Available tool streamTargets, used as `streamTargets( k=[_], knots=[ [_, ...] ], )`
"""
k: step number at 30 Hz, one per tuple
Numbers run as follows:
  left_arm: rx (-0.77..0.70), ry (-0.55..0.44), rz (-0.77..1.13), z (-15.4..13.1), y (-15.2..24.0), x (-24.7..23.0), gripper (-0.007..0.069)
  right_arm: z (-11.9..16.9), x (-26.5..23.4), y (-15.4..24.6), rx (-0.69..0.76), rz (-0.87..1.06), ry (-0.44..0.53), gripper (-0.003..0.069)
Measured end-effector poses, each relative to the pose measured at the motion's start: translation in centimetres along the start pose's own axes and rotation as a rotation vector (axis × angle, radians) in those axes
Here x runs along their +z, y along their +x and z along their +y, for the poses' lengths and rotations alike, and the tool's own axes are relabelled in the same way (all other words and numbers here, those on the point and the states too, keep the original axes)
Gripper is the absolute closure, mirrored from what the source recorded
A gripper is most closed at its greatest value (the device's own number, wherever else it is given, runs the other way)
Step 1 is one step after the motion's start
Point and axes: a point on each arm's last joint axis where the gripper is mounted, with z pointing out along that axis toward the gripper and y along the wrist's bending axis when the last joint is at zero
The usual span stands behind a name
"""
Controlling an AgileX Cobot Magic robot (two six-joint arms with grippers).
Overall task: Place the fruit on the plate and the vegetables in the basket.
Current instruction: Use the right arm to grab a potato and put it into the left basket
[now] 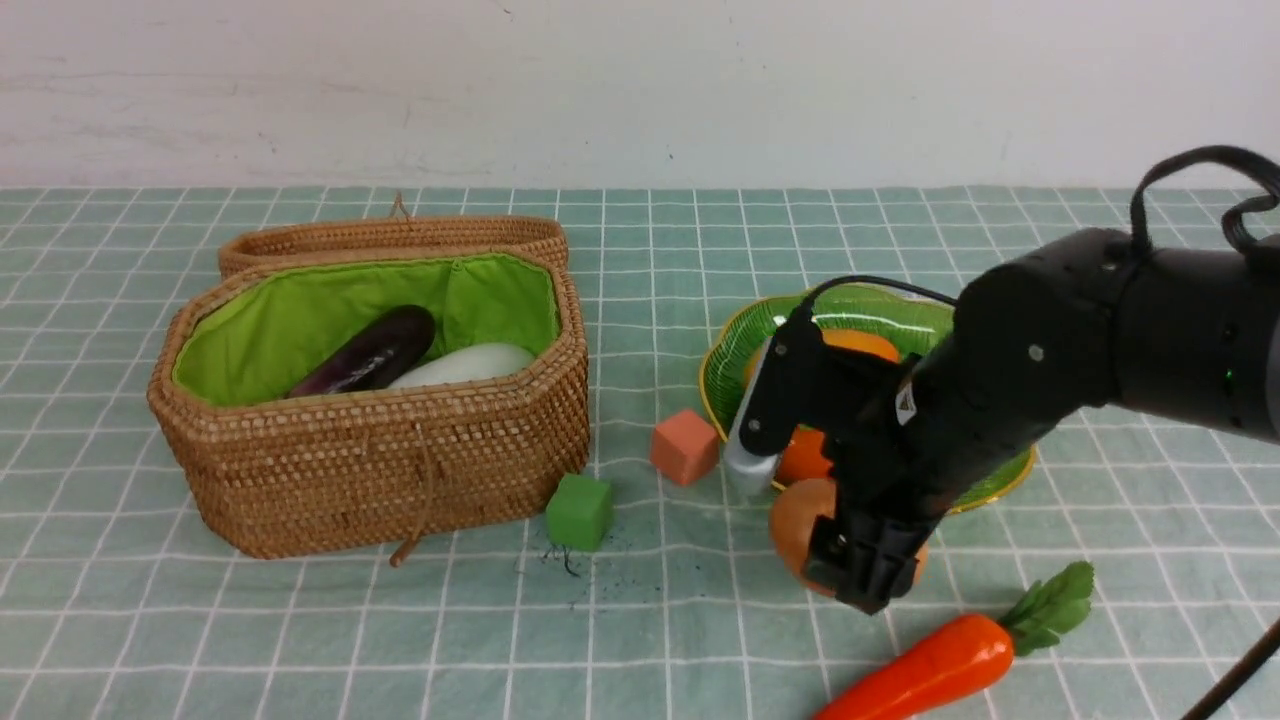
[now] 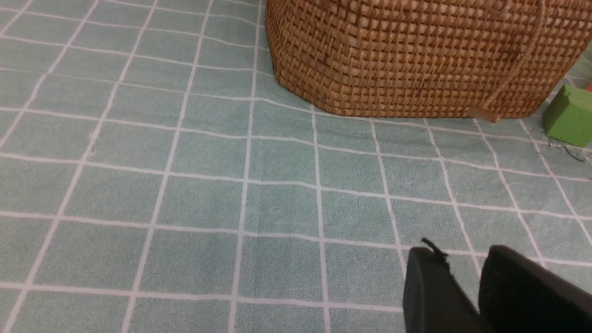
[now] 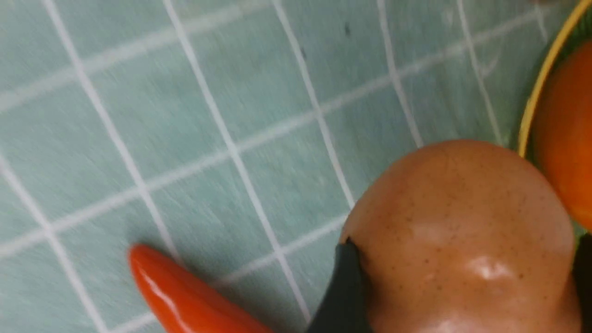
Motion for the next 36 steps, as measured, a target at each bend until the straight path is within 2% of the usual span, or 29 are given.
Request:
streamTargets(
  k=[4,7,11,15,18,20,21,23,28,34,36],
  knots=[
    [0.0,0.0,0.0,0.0,0.0,0.0,0.0461,0.6,-0.2,-0.7,0.041,-0.069,-0.077,0.009],
    [0.0,0.0,0.0,0.0,0.0,0.0,0.0461,1.5,-0.5,-1.5,0.05,-0.15,-0.182,0.009],
    [0.0,0.0,0.0,0.0,0.0,0.0,0.0461,1.7,-1.3,-2.6,0.051,-0.212,-0.246,0.009],
    [0.0,0.0,0.0,0.0,0.0,0.0,0.0461,0.5,-3.3,-4.7,0.032,-0.296,-0.21,0.009],
    [0.0,0.0,0.0,0.0,0.0,0.0,0.046,-1.5,-5.8,-7.9,0.033,-0.437,-0.131,0.009],
    [0.0,0.0,0.0,0.0,0.0,0.0,0.046,-2.6,-6.8,-9.5,0.053,-0.521,-0.085,0.009],
    [0.0,0.0,0.0,0.0,0.0,0.0,0.046,-3.9,-7.4,-11.1,0.091,-0.619,-0.031,0.009],
    [0.0,0.0,0.0,0.0,0.0,0.0,0.046,-5.2,-7.4,-12.9,0.158,-0.734,0.012,0.009],
    [0.0,0.0,0.0,0.0,0.0,0.0,0.0459,-7.4,-3.7,-15.5,0.217,-0.863,0.084,0.009],
    [0.0,0.0,0.0,0.0,0.0,0.0,0.0449,-5.5,3.8,-17.0,0.215,-0.836,0.044,0.009],
    [0.0,0.0,0.0,0.0,0.0,0.0,0.0449,-5.2,4.6,-17.1,0.215,-0.827,0.041,0.009]
  ],
)
